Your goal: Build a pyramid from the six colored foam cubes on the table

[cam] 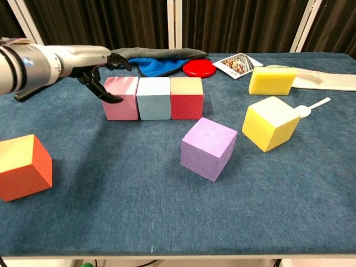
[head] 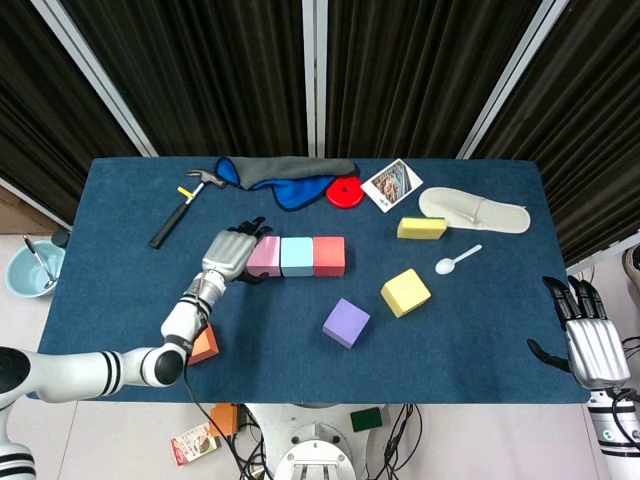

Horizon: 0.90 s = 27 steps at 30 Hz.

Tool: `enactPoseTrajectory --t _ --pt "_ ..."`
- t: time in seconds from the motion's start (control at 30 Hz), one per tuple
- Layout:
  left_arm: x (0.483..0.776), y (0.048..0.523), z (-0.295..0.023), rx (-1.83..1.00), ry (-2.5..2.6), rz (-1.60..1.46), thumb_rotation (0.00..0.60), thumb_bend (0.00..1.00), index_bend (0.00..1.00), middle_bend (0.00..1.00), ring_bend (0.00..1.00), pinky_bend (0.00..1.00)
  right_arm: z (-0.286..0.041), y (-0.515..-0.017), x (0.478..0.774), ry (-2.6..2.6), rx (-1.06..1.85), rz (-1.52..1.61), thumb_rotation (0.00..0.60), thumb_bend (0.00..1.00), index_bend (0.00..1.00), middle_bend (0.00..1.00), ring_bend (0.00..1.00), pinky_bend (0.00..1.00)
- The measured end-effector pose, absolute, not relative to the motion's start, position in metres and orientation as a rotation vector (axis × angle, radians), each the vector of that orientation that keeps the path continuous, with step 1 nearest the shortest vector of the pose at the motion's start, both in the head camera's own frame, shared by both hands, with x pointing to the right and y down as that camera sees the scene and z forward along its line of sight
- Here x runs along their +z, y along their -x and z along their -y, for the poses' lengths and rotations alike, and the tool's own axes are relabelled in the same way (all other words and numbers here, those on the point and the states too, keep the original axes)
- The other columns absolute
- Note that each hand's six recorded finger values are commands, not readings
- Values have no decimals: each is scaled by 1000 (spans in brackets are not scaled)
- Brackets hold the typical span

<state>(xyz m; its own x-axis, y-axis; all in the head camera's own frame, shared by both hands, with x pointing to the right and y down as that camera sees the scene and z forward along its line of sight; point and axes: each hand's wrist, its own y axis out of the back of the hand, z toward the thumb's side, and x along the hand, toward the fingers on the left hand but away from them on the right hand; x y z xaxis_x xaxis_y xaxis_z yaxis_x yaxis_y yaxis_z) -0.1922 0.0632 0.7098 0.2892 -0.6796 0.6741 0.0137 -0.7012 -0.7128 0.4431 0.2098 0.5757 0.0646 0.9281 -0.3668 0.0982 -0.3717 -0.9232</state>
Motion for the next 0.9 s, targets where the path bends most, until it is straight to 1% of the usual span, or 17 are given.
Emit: enactPoseTrajectory --t 0.07,0.13,0.2,0.37,0.53,0.7,0.8,0.9 --pt "703 196 -63 -1443 1929 -595 451 225 115 5 90 241 -209 -442 575 1590 1390 1050 600 197 0 84 7 20" --pt "694 204 -62 -1432 1892 -599 522 224 116 5 89 236 -209 -441 575 1591 1387 1049 600 198 0 83 7 20" --pt "687 215 -60 -1430 1842 -602 570 224 116 5 86 229 -209 -441 575 1592 1385 1048 600 199 0 84 7 20" --pt "691 233 -56 -1455 1754 -595 567 224 116 5 83 223 -210 -438 576 1595 1380 1047 600 198 0 83 7 20" --pt "711 241 -50 -1499 1723 -594 577 224 116 5 83 220 -210 -439 575 1590 1387 1048 600 199 0 83 7 20" --pt "729 234 -47 -1506 1771 -623 570 224 116 5 84 220 -211 -439 574 1582 1395 1048 600 198 0 83 7 20" --pt "736 226 -45 -1498 1811 -638 577 224 116 5 84 220 -211 -440 574 1581 1400 1050 600 199 0 83 7 20" --pt "739 219 -44 -1488 1834 -636 566 224 116 5 83 220 -211 -440 574 1579 1405 1050 600 199 0 83 7 20"
